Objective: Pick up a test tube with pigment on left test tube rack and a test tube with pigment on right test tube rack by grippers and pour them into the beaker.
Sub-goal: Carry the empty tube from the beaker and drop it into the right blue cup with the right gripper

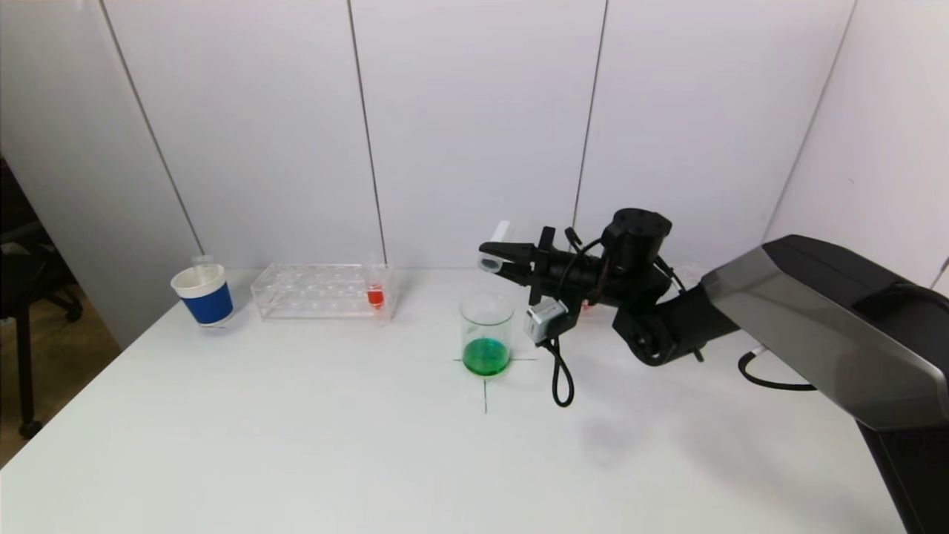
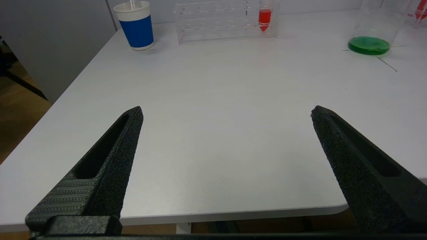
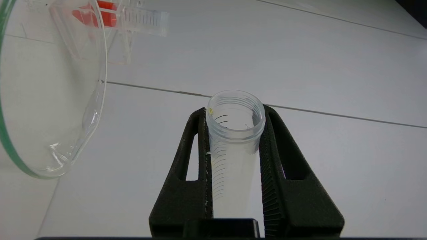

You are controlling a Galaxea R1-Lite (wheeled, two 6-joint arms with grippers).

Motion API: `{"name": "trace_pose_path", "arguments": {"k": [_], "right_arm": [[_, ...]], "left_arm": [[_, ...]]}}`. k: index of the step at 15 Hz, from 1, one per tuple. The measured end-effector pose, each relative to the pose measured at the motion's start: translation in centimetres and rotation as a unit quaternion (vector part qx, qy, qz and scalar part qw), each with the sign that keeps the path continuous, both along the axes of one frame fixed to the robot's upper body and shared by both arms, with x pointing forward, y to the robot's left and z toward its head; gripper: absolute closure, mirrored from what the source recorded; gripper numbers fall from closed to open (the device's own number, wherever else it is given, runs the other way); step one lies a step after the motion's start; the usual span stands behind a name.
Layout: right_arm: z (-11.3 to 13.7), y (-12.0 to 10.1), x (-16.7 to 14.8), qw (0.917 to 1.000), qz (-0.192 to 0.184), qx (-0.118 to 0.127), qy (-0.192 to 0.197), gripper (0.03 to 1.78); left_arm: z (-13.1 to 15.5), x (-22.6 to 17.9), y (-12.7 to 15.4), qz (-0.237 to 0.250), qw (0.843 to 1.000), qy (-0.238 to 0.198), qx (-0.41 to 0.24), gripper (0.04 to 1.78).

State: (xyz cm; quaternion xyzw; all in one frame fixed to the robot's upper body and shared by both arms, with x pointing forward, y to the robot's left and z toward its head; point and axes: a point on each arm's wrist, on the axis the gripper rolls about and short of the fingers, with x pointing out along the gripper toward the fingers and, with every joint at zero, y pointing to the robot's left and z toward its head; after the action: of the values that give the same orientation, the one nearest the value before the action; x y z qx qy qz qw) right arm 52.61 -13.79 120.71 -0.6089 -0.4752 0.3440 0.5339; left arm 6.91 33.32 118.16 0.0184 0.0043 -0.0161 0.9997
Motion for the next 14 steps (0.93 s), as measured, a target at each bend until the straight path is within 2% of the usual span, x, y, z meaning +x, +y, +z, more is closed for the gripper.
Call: {"name": "trace_pose_path", "arguments": {"k": [8,11,14], "right_arm": [[0.0,-0.1,-0.1,1.0000,0.000,-0.002,0.010,1.34],[-0.4,0.3,-0.5,0.9988,0.010,0.005,0.048,1.34],[0.8,1.0,-1.2,0.9924,0.018,0.040,0.115,1.34]], "left_arm": [[0.0,0.0,0.0,0.000,1.000,0.000,0.000,0.06],[0.0,0.0,0.0,0.000,1.000,0.000,0.000,0.06],[0.0,0.0,0.0,0.000,1.000,0.000,0.000,0.06]]}}
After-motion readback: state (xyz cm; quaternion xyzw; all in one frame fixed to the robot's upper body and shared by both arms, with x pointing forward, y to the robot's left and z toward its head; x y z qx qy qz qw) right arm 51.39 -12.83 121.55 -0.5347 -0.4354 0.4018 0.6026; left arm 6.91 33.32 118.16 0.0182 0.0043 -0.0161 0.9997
